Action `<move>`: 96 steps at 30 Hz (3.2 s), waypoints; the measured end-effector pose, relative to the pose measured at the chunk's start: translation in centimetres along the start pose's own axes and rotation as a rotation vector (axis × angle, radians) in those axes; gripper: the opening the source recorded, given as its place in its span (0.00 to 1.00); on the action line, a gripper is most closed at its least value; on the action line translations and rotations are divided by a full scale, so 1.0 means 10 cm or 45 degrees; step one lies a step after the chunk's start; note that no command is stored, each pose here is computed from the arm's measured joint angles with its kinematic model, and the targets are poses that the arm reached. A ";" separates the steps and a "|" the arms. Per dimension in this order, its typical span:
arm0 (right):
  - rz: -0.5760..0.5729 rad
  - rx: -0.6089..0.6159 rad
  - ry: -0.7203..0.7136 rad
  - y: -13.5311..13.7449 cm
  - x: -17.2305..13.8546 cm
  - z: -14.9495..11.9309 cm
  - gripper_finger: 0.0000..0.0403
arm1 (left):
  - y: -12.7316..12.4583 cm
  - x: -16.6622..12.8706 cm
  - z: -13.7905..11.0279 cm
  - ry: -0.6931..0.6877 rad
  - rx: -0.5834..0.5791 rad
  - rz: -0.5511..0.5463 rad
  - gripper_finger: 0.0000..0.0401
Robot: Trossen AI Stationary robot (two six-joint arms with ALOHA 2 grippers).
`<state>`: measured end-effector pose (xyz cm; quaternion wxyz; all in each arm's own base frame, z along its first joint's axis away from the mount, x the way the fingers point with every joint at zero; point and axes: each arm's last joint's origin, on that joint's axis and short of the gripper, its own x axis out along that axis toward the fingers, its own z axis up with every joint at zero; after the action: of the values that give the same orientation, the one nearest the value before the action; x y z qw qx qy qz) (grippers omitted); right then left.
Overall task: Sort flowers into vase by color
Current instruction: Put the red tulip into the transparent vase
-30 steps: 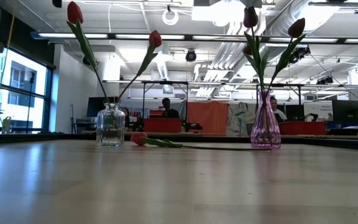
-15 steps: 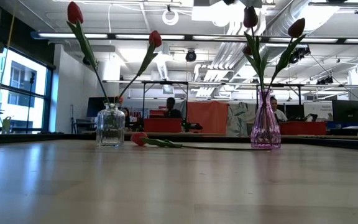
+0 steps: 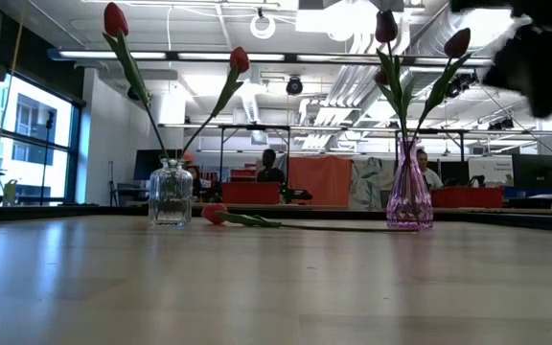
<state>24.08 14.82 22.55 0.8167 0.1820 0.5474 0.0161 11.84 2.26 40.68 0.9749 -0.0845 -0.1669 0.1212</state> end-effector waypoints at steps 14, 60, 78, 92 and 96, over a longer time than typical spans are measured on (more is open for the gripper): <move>-0.451 0.457 -0.714 -0.84 0.68 0.36 0.36 | 0.00 -0.01 0.01 -0.012 0.000 0.008 0.51; -0.394 0.554 -0.555 -1.19 1.00 0.78 0.07 | 0.00 -0.02 -0.01 0.019 0.001 -0.003 0.51; -0.373 0.593 -0.685 -1.19 0.95 0.15 0.52 | 0.00 -0.02 -0.01 0.019 0.001 -0.004 0.51; -0.462 0.473 -0.762 -1.30 0.87 0.09 0.52 | 0.00 -0.02 -0.01 0.018 0.002 -0.001 0.51; -0.488 0.346 -0.760 -1.26 0.84 0.17 0.52 | 0.00 -0.02 -0.01 0.017 0.003 0.004 0.51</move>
<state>26.77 4.49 11.70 0.8969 0.1796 0.3065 -0.2635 11.72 2.25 40.55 0.9758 -0.0844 -0.1601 0.1224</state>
